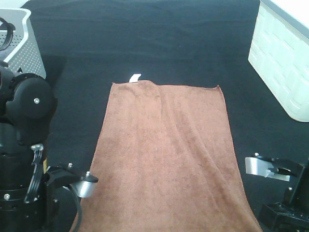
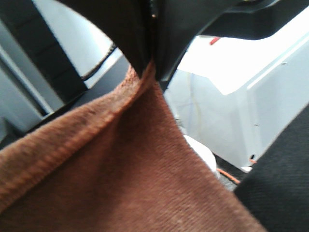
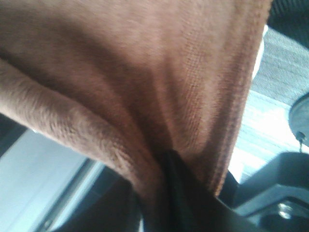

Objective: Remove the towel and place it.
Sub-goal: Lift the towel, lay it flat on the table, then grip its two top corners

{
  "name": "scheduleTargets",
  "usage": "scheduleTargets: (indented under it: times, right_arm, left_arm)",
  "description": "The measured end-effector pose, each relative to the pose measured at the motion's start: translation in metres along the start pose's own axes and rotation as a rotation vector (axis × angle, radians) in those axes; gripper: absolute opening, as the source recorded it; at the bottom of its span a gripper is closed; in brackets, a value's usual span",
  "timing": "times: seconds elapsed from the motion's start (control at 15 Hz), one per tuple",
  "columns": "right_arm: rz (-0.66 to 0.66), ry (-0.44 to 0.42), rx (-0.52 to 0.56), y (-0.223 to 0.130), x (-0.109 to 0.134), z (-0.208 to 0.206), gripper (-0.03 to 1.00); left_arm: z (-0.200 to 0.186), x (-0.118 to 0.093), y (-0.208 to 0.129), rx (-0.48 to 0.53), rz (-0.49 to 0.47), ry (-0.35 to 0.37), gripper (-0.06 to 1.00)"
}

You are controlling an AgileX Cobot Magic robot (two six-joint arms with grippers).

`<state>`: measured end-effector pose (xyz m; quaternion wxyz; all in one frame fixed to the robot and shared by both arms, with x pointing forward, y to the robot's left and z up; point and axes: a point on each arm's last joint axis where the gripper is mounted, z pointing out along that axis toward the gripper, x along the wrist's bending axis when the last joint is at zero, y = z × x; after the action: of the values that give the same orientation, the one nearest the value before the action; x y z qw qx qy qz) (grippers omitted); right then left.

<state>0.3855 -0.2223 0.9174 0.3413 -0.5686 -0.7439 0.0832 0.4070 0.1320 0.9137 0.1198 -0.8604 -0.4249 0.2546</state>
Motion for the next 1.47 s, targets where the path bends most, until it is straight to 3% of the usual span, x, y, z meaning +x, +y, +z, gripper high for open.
scheduleTargets:
  times: [0.07, 0.27, 0.6, 0.67, 1.0, 1.2, 1.47]
  right_arm:
    - [-0.003, 0.002, -0.002, 0.0, 0.0, 0.0, 0.23]
    - [-0.001, 0.007, -0.017, 0.002, 0.001, 0.0, 0.35]
    - [0.01, 0.025, -0.039, 0.004, 0.002, 0.0, 0.67]
    - [0.01, 0.024, -0.039, 0.004, 0.002, 0.0, 0.7]
    - [0.004, 0.015, -0.075, 0.004, 0.002, -0.002, 0.72]
    - [-0.036, -0.025, -0.301, -0.001, 0.011, -0.024, 0.72]
    - [-0.074, -0.173, -0.662, -0.028, 0.026, -0.081, 0.74]
  left_arm:
    - [0.0, -0.003, 0.001, -0.006, -0.013, -0.03, 0.04]
    - [0.0, -0.009, 0.003, -0.031, -0.031, -0.098, 0.16]
    - [-0.001, -0.014, 0.01, -0.104, -0.081, -0.162, 0.7]
    - [-0.001, -0.015, 0.01, -0.103, -0.083, -0.169, 0.74]
    - [-0.006, -0.017, 0.012, -0.102, -0.068, -0.174, 0.77]
    - [-0.036, -0.025, 0.026, -0.181, 0.021, -0.146, 0.77]
    - [-0.087, -0.027, 0.047, -0.354, 0.086, 0.036, 0.77]
